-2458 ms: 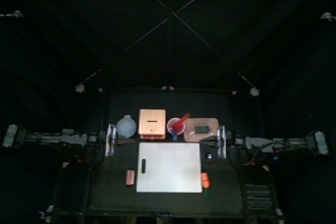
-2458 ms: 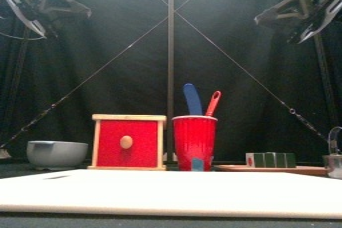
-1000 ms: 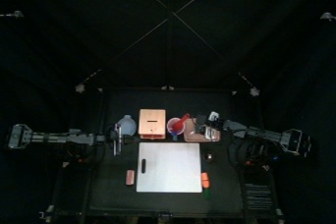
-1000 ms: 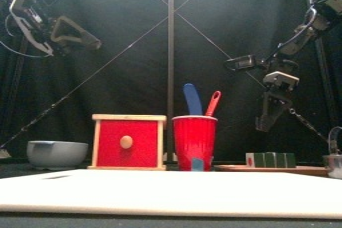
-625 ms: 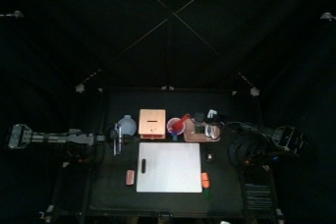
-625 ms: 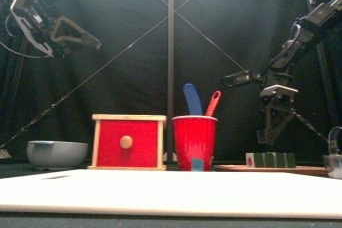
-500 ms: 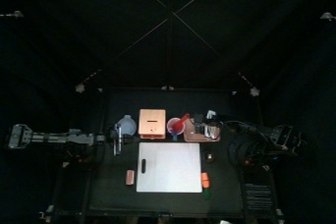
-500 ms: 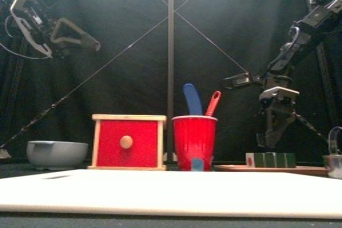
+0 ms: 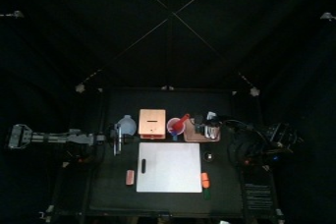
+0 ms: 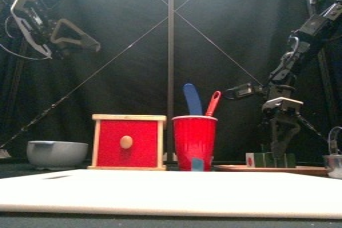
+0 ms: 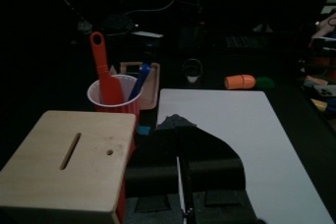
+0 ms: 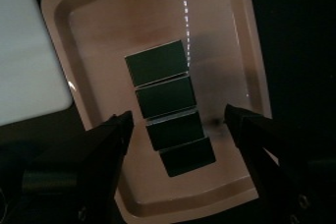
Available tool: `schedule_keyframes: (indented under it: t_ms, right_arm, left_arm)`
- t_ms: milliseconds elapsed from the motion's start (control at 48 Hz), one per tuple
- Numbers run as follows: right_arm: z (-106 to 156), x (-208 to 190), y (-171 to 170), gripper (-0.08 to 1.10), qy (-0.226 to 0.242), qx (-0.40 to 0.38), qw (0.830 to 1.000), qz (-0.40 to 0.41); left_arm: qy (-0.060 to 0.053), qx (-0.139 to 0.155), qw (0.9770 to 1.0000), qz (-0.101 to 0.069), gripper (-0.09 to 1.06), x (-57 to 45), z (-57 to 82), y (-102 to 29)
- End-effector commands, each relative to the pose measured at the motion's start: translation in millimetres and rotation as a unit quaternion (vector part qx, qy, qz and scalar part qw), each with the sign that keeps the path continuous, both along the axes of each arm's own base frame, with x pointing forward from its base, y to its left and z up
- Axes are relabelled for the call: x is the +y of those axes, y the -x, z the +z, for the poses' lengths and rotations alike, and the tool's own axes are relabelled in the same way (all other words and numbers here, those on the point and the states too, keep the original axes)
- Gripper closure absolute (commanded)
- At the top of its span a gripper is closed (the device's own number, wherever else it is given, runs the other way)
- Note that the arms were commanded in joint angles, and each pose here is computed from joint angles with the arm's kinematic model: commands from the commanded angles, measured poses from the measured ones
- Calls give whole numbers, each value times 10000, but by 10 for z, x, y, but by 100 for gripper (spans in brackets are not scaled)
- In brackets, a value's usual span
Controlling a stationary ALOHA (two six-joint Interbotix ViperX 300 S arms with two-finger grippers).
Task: Place sushi on board then cut the sushi with the knife then place the pieces on the plate
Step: Place the sushi on the board
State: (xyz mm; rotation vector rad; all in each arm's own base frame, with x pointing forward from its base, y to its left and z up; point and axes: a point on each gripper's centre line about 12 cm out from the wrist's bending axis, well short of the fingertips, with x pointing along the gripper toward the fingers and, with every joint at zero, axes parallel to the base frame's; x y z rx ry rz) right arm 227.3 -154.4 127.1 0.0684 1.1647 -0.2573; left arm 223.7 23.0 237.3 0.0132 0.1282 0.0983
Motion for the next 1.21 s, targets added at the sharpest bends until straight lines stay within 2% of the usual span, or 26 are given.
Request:
schedule_keyframes:
  t_ms: [21,333,479,646,771,1208]
  right_arm:
    - [35,-23,-33,1,94,-110,9999,-5]
    - [-41,-40,-50,6,100,-55,9999,7]
    - [-70,-44,-61,20,51,-34,10000,-21]
    - [-71,-33,-65,42,-22,-20,10000,-56]
    - [8,-7,-55,52,-123,-70,9998,-150]
    - [481,297,5,52,-657,-828,9882,-1110]
  left_arm:
    - [-3,-100,9999,15,100,9,55,-20]
    - [27,-88,10000,27,100,11,47,-18]
    - [48,-82,9999,37,100,12,37,-13]
    - [98,-65,9999,62,100,16,19,-6]
    - [106,-50,9999,65,100,16,12,-3]
    - [114,-43,9999,69,100,16,6,-1]
